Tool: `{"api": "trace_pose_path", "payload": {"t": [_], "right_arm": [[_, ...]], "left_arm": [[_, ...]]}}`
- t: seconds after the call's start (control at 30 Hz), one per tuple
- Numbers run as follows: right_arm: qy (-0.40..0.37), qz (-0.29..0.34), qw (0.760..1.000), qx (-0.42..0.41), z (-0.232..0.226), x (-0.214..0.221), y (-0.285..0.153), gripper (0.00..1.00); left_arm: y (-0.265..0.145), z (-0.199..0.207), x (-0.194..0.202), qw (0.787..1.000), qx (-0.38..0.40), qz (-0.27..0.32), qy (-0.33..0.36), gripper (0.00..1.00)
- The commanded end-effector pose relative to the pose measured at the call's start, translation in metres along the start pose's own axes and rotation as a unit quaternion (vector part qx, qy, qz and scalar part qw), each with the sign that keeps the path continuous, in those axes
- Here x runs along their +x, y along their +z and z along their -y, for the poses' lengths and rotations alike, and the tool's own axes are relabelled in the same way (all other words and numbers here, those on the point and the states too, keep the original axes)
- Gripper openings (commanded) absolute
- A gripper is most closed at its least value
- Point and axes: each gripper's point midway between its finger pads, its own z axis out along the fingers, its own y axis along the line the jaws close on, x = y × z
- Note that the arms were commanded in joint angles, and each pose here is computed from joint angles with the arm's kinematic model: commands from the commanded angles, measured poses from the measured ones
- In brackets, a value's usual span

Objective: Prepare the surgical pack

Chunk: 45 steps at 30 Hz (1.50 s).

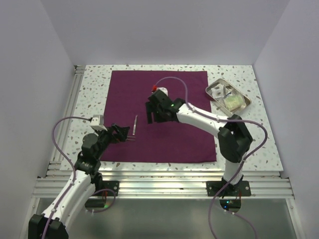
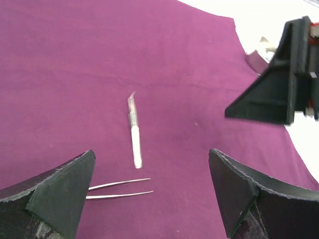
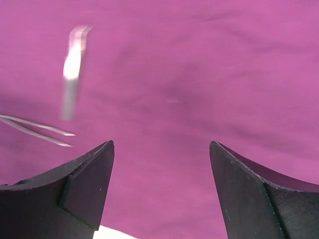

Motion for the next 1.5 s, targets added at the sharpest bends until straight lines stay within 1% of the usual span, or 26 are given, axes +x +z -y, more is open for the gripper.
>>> {"api": "trace_pose_path", "payload": {"t": [0.0, 0.03, 0.07, 0.13, 0.17, 0.27, 0.47, 0.53, 0.57, 0.67, 0.7, 0.73, 0.8, 0.83, 0.9, 1.03, 1.13, 1.17, 1.23, 1.27, 1.4, 1.47], "right_arm": [[0.099, 0.066, 0.993, 0.008, -0.040, -0.018, 0.009, 0.81], [0.096, 0.065, 0.993, 0.007, -0.052, -0.013, 0.016, 0.80], [0.102, 0.070, 0.992, 0.013, -0.056, -0.013, 0.019, 0.79], [0.120, 0.086, 0.989, 0.002, -0.072, -0.015, 0.023, 0.74], [0.125, 0.089, 0.988, 0.007, -0.074, -0.012, 0.030, 0.73], [0.149, 0.094, 0.984, 0.003, -0.086, -0.006, 0.046, 0.72], [0.151, 0.109, 0.982, 0.013, -0.106, -0.014, 0.060, 0.68], [0.146, 0.104, 0.984, 0.018, -0.111, -0.013, 0.068, 0.67], [0.145, 0.103, 0.984, 0.019, -0.113, -0.013, 0.070, 0.67], [0.136, 0.095, 0.986, 0.028, -0.115, -0.009, 0.081, 0.66], [0.136, 0.098, 0.986, 0.025, -0.119, -0.013, 0.081, 0.65], [0.130, 0.089, 0.987, 0.036, -0.116, -0.006, 0.089, 0.64], [0.129, 0.088, 0.987, 0.031, -0.121, -0.008, 0.091, 0.61], [0.123, 0.080, 0.988, 0.038, -0.120, -0.002, 0.098, 0.59], [0.120, 0.080, 0.989, 0.035, -0.125, -0.005, 0.100, 0.58], [0.103, 0.069, 0.991, 0.058, -0.122, 0.003, 0.106, 0.55], [0.097, 0.066, 0.991, 0.066, -0.120, 0.007, 0.110, 0.48], [0.096, 0.065, 0.991, 0.068, -0.118, 0.007, 0.110, 0.43], [0.093, 0.063, 0.991, 0.070, -0.117, 0.010, 0.111, 0.39], [0.093, 0.064, 0.991, 0.071, -0.116, 0.008, 0.109, 0.35], [0.085, 0.063, 0.992, 0.076, -0.113, 0.010, 0.106, 0.29], [0.077, 0.063, 0.992, 0.080, -0.112, 0.007, 0.104, 0.29]], "left_arm": [[-0.001, -0.007, -0.017, 0.999, -0.038, 0.026, -0.006, 1.00], [-0.001, -0.009, -0.020, 0.998, -0.046, 0.031, -0.008, 1.00], [-0.002, -0.016, -0.021, 0.997, -0.065, 0.032, -0.011, 1.00], [-0.004, -0.020, -0.025, 0.996, -0.083, 0.041, -0.018, 1.00], [-0.006, -0.028, -0.026, 0.993, -0.105, 0.044, -0.021, 1.00], [-0.012, -0.039, -0.032, 0.987, -0.142, 0.062, -0.034, 1.00], [-0.025, -0.050, -0.047, 0.977, -0.177, 0.105, -0.050, 1.00], [-0.026, -0.049, -0.049, 0.977, -0.177, 0.111, -0.051, 1.00], [-0.028, -0.053, -0.044, 0.976, -0.185, 0.102, -0.050, 1.00], [-0.028, -0.053, -0.045, 0.976, -0.184, 0.102, -0.048, 1.00], [-0.028, -0.053, -0.044, 0.976, -0.185, 0.101, -0.048, 1.00], [-0.028, -0.051, -0.045, 0.977, -0.182, 0.101, -0.048, 1.00], [-0.027, -0.051, -0.045, 0.977, -0.182, 0.099, -0.045, 1.00], [-0.027, -0.051, -0.045, 0.978, -0.180, 0.099, -0.045, 1.00], [-0.026, -0.049, -0.045, 0.978, -0.177, 0.097, -0.043, 1.00], [-0.026, -0.048, -0.045, 0.980, -0.173, 0.094, -0.040, 1.00], [-0.025, -0.045, -0.045, 0.981, -0.165, 0.092, -0.037, 1.00], [-0.024, -0.045, -0.044, 0.982, -0.164, 0.090, -0.037, 1.00], [-0.024, -0.044, -0.044, 0.982, -0.162, 0.090, -0.036, 1.00], [-0.024, -0.044, -0.044, 0.982, -0.161, 0.088, -0.035, 1.00], [-0.023, -0.043, -0.043, 0.983, -0.159, 0.086, -0.034, 1.00], [-0.023, -0.043, -0.043, 0.983, -0.158, 0.085, -0.033, 1.00]]}}
